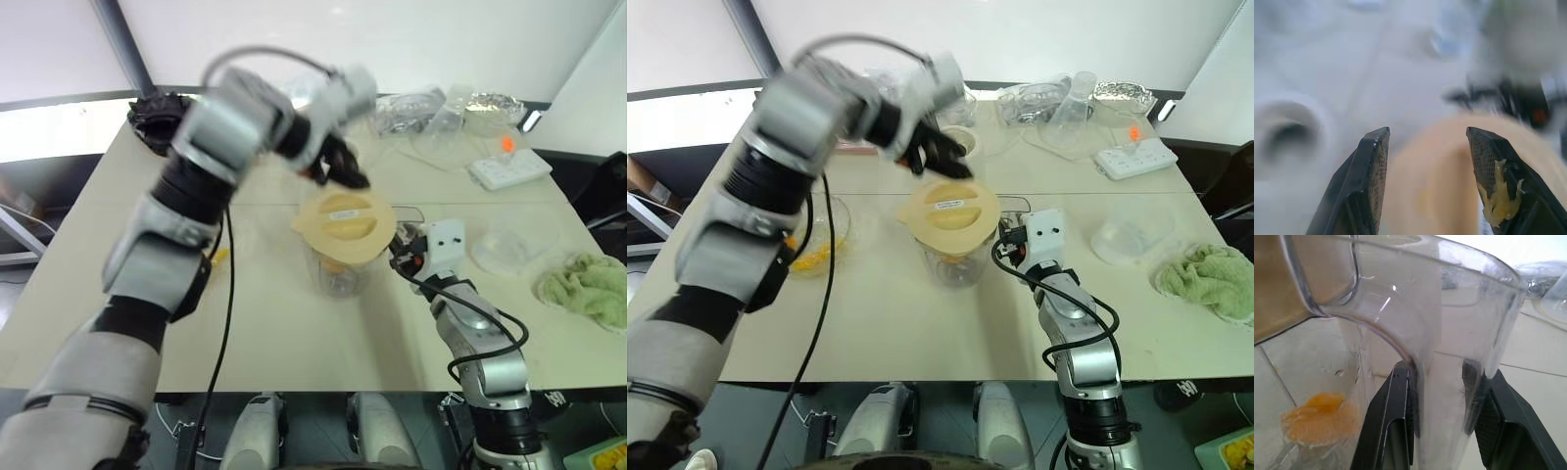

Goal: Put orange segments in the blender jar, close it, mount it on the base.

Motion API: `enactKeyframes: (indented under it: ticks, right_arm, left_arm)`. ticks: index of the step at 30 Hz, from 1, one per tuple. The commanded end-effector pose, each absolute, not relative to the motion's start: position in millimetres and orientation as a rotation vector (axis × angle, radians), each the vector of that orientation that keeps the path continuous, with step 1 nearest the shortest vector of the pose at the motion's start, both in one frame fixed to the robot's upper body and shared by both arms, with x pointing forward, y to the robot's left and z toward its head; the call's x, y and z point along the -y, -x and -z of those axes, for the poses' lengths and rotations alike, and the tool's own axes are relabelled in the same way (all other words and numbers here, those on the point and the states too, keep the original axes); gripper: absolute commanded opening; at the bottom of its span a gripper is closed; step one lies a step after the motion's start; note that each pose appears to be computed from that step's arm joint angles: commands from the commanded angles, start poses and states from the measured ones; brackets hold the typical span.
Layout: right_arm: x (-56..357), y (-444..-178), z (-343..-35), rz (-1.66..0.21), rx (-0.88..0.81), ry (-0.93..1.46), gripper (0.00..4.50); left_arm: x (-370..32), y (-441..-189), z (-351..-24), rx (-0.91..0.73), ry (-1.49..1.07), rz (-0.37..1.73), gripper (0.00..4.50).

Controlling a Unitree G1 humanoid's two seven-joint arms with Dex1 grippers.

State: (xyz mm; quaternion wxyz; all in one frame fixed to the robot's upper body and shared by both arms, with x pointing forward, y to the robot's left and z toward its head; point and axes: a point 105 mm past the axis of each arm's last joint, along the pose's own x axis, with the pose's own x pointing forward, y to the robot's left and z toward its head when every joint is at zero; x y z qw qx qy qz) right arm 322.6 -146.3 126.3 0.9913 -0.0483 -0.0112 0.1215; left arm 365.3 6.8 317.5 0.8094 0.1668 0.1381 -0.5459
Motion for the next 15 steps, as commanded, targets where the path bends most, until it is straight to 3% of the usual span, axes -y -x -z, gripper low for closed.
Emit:
enactKeyframes:
  ticks: [1,6,10,15]
  right_arm:
    - [143,-322,-128,-0.258,0.033,0.107,0.98]
    - [143,-325,-130,-0.266,0.036,0.103,0.98]
    - [144,-328,-137,-0.277,0.05,0.103,0.98]
    - [149,-330,-155,-0.279,0.077,0.087,0.98]
  left_arm:
    - [-21,-366,-389,-0.079,-0.024,1.098,2.57]
    - [-59,-361,-384,0.07,0.004,1.07,2.57]
    - [-93,-347,-332,0.026,-0.125,1.037,2.57]
    - [-117,-331,-294,0.034,-0.173,0.936,2.57]
